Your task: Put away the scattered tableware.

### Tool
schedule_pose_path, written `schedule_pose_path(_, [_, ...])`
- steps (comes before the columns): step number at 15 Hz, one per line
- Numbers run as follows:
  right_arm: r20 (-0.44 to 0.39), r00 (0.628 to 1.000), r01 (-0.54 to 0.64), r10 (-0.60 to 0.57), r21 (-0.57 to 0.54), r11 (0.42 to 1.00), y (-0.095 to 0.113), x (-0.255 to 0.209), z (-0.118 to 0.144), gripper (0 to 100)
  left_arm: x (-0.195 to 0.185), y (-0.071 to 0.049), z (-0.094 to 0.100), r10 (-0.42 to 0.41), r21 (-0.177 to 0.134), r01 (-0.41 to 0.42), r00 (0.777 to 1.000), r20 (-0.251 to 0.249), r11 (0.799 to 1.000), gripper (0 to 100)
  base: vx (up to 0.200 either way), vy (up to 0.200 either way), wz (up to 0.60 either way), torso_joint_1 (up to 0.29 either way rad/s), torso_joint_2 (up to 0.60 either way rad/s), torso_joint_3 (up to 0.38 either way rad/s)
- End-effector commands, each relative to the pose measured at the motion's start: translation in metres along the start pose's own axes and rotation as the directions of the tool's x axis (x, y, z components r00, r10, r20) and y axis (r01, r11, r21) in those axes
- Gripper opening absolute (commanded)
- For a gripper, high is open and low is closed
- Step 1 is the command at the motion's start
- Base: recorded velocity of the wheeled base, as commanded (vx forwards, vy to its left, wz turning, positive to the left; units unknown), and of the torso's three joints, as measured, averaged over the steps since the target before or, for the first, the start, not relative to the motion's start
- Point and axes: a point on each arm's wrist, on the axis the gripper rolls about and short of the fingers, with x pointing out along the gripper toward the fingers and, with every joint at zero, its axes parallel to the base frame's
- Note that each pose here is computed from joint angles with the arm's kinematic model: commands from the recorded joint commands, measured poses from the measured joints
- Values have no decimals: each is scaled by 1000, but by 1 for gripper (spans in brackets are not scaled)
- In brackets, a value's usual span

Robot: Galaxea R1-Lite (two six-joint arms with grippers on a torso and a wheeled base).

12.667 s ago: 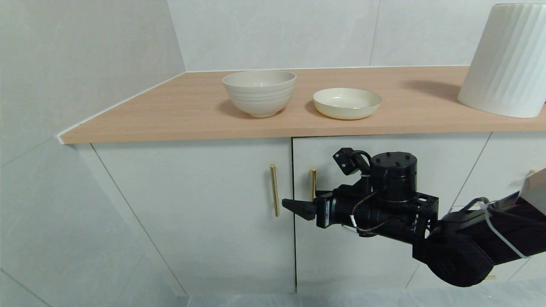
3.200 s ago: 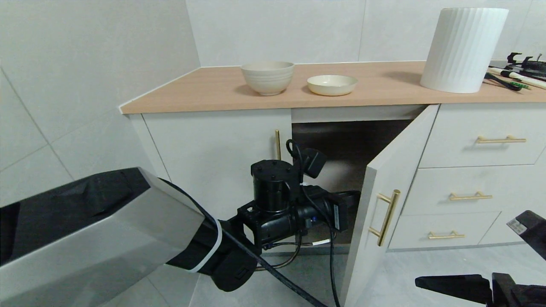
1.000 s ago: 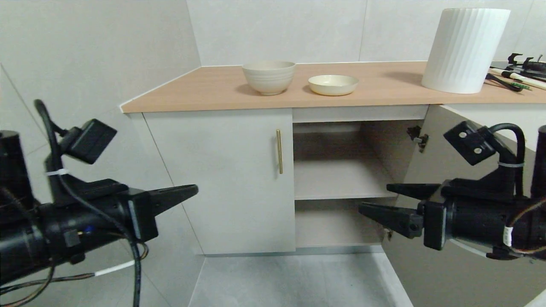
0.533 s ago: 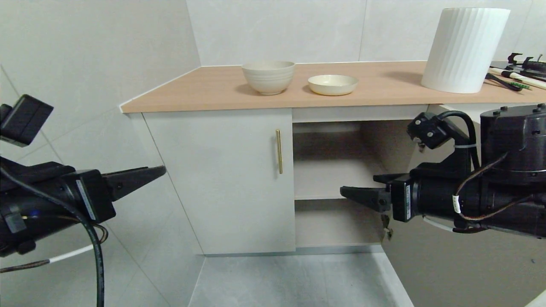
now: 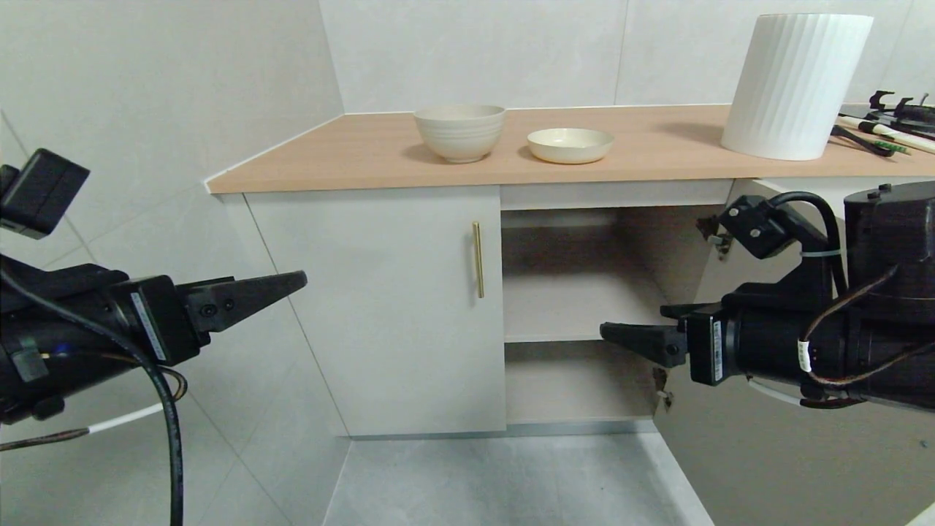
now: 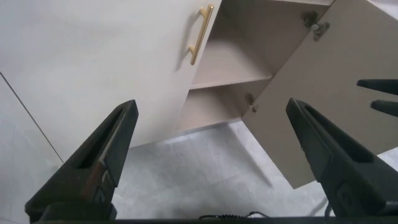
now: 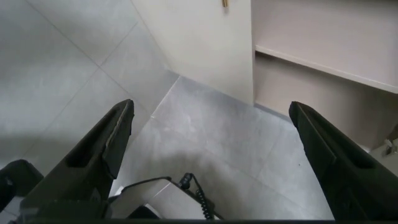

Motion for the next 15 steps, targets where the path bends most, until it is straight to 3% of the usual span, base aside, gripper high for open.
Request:
schedule_pose_path(1, [12, 1000, -4, 4, -1, 1000, 1, -4, 2, 100, 3, 1, -2, 3, -3, -3, 1000, -11, 1000, 100, 0, 0, 0, 0, 0, 0])
schedule_pose_path(5, [26, 1000, -7, 7, -2, 1000, 1, -8, 4, 100, 3, 1, -1, 15, 0, -15, 1000, -10, 1000, 100, 0, 0, 0, 0, 0, 0])
schedule_pose_path(15, [11, 1000, -15, 15, -4, 1000, 2, -7, 1, 100, 4, 1, -1, 16, 1, -16, 1000, -13, 1000, 100, 200, 0, 0, 1, 3, 5])
